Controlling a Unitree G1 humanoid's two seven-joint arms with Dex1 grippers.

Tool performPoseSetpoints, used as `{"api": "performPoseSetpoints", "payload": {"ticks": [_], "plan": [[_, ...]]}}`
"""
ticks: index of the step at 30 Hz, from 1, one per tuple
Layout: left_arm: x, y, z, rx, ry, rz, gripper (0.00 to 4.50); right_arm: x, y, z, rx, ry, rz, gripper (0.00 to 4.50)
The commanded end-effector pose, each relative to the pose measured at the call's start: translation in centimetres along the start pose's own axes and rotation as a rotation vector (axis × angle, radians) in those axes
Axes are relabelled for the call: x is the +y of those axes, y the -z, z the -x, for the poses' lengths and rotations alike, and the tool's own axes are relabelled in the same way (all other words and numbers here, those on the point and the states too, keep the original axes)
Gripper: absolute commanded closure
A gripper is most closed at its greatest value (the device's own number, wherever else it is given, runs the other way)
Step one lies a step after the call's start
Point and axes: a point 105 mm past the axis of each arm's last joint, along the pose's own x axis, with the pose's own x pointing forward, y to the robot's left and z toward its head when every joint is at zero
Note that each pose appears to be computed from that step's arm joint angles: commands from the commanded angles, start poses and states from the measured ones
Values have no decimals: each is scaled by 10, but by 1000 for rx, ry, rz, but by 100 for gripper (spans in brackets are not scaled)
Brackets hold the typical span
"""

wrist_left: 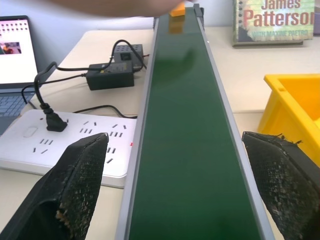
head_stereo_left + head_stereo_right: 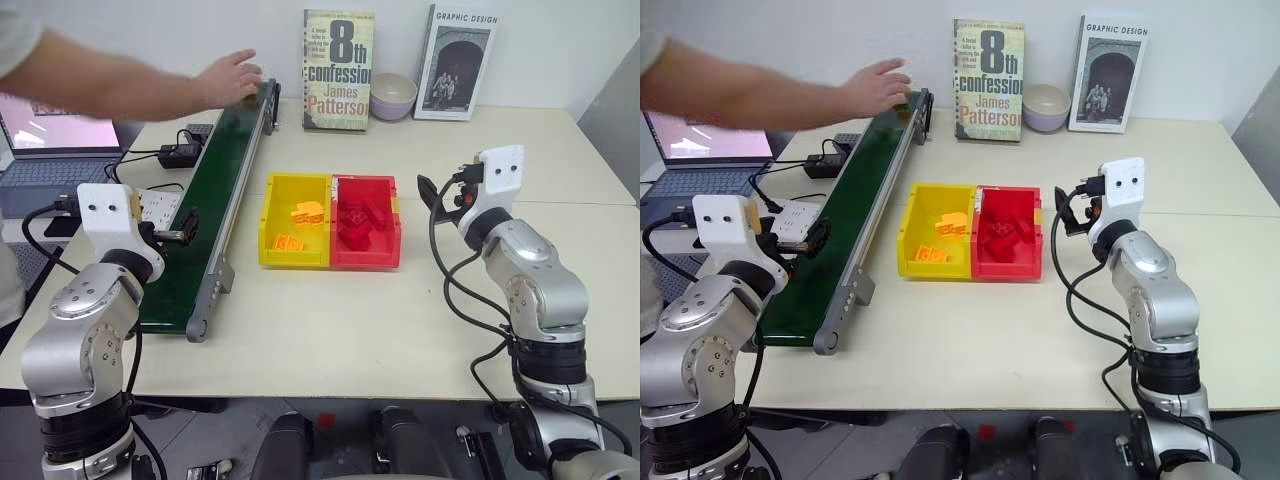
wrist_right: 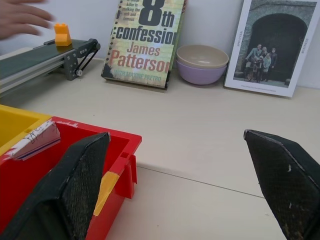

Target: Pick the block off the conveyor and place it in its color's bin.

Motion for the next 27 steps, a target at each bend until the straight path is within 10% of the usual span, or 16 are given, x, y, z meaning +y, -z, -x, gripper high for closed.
{"api": "performPoseSetpoints", "payload": {"ticks": [1,18,27], "plan": [[-2,-12,4,-42,16,-37,4,-2,-23,1,-80,-2,25,0],[-11,-12,24,-105,5,23,4,-7,-30,-3,-92,-62,86,0],[-12,-12,18,-124,-15,14,4,38,-40,0,-129,-448,83,0]]}}
